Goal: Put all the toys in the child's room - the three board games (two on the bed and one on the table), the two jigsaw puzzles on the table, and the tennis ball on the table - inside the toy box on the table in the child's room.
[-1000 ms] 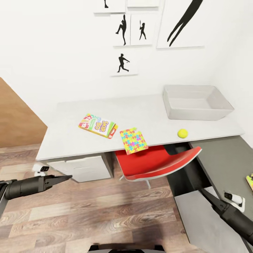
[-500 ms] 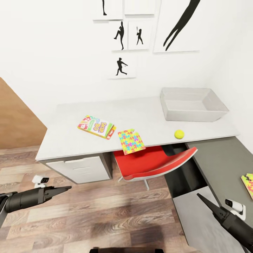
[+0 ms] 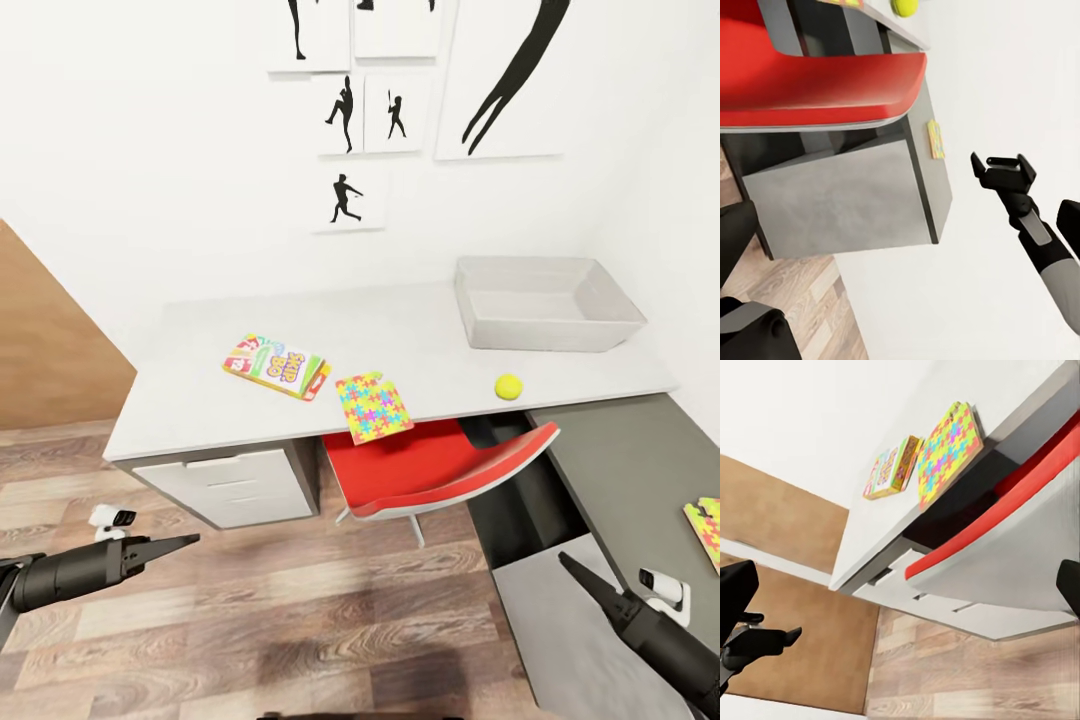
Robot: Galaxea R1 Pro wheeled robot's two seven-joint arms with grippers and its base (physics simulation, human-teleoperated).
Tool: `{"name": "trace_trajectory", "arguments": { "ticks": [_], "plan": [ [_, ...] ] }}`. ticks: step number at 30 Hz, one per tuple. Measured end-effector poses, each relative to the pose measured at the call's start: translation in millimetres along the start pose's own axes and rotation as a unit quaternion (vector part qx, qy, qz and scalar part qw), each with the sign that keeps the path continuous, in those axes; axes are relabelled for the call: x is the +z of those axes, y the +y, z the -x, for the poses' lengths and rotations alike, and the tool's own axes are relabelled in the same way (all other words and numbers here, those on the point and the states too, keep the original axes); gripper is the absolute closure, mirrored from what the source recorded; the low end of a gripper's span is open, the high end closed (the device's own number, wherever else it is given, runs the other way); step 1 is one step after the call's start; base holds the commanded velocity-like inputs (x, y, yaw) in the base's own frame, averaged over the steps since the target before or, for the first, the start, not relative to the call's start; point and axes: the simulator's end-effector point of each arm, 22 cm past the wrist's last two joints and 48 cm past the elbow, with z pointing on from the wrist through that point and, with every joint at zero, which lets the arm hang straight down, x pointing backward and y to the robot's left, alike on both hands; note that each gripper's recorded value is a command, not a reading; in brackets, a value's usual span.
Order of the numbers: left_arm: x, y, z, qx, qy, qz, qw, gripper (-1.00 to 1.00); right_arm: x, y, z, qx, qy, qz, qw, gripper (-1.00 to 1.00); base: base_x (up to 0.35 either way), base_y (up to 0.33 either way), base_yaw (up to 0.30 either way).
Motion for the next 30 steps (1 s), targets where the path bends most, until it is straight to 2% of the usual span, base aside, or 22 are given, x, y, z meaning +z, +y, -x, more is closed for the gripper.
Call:
{"name": "trace_trajectory", "arguments": {
  "ticks": [2, 3, 11, 22, 30],
  "plan": [
    [-2.2, 0.3, 2.2, 0.001, -0.005, 0.002, 1.0, -1.0, -0.1, -3.9, -0.3, -0.005, -0.001, -0.007, 1.0, -1.0, 0.0, 0.0, 0.0],
    [-5.4, 0.9, 5.2, 0.002, -0.011, 0.004, 0.9999, -1.0, -0.1, -11.3, -1.6, -0.007, -0.002, -0.02, 0.9998, -1.0, 0.0, 0.0, 0.0],
    [-9.5, 1.4, 9.0, 0.004, -0.018, 0.007, 0.9998, -1.0, 4.6, -30.5, -10.0, -0.002, 0.005, -0.056, 0.9984, -1.0, 0.0, 0.0, 0.0],
    [-9.9, 1.6, 9.3, 0.004, -0.019, 0.007, 0.9998, -1.0, 10.0, -43.9, -29.4, 0.022, 0.021, -0.067, 0.9973, -1.0, 0.0, 0.0, 0.0],
    [-9.5, 1.7, 8.9, 0.004, -0.019, 0.007, 0.9998, -1.0, 8.5, -46.0, -29.2, 0.022, 0.023, -0.069, 0.9971, -1.0, 0.0, 0.0, 0.0]
  ]
}}
